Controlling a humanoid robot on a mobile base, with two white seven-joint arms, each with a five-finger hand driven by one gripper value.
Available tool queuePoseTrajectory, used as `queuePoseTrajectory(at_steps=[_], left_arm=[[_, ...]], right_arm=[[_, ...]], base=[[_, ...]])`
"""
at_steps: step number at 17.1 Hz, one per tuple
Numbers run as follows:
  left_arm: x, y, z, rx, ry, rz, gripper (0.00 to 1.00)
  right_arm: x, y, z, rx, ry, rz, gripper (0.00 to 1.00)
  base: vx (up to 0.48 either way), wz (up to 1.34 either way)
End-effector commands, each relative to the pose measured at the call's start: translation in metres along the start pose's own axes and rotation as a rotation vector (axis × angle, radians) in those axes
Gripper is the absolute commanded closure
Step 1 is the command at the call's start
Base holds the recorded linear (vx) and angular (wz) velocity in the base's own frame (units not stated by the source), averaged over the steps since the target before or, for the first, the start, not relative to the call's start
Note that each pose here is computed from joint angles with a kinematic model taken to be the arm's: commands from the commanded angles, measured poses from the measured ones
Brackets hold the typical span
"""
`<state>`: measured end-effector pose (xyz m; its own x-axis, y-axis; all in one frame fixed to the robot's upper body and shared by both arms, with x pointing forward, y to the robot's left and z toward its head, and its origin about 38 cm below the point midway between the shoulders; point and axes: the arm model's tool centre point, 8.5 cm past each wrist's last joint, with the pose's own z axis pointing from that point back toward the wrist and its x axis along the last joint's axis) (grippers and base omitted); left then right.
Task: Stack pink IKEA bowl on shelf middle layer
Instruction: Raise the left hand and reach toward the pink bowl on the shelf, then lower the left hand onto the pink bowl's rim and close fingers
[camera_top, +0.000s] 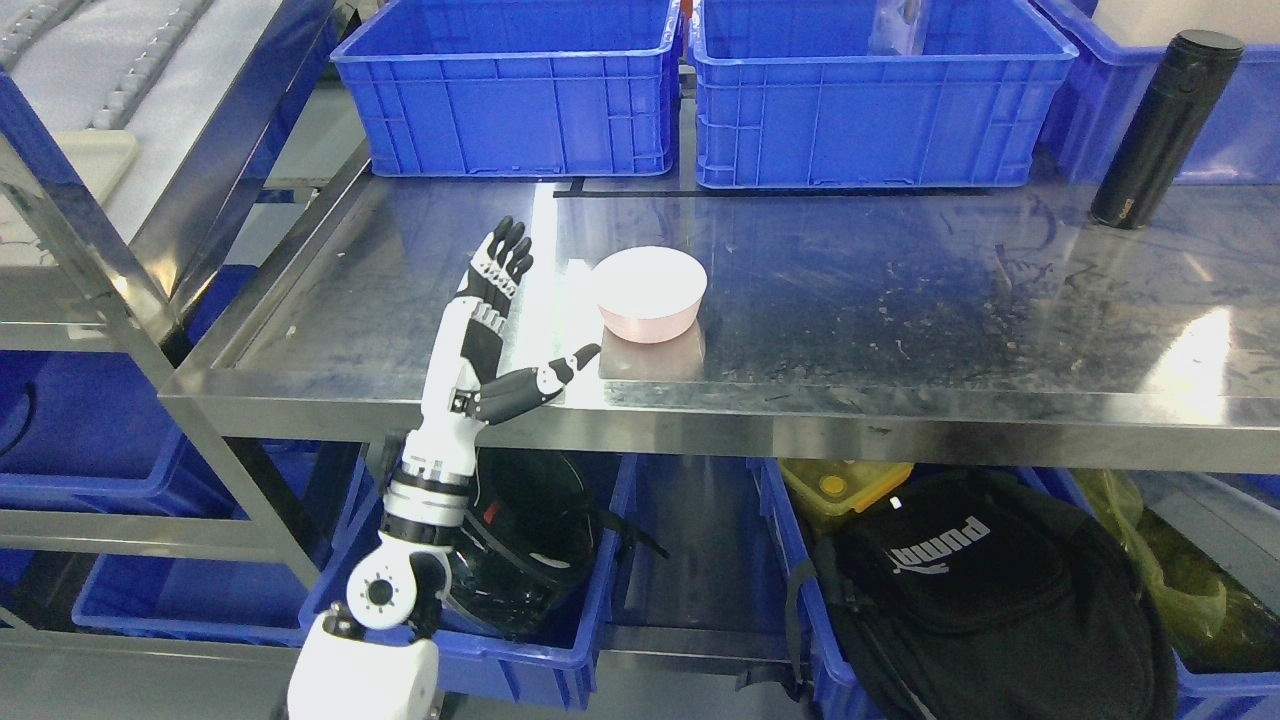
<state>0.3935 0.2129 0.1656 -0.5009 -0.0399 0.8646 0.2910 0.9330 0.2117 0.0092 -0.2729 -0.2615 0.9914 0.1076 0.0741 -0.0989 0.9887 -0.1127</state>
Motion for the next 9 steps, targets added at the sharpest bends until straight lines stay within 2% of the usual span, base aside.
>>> queuePoseTrajectory(at_steps=[1,3,4,6,9], left_arm=[[0.094,0.13,-0.072,-0.325,0.045,-0.532,0.01],[0.127,0.148,-0.091,-0.416,0.066,-0.712,0.02],[0.129,0.15,-0.094,-0.455,0.108,-0.805,0.02],[0.123,0.139,-0.102,-0.586,0.185,-0.963,0.01],[0.091,0.086,-0.118,-0.849,0.3,-1.172,0.06]], right_arm=[[-0.009,-0.01,0.0,-0.016,0.006,0.002,0.0],[-0.009,-0.01,0.0,-0.016,0.006,0.002,0.0],[-0.009,-0.01,0.0,-0.016,0.006,0.002,0.0],[-0.009,-0.01,0.0,-0.016,0.006,0.002,0.0],[-0.009,-0.01,0.0,-0.016,0.006,0.002,0.0]], base=[[0.0,0.0],[0.0,0.0],[0.0,0.0],[0.0,0.0],[0.0,0.0]])
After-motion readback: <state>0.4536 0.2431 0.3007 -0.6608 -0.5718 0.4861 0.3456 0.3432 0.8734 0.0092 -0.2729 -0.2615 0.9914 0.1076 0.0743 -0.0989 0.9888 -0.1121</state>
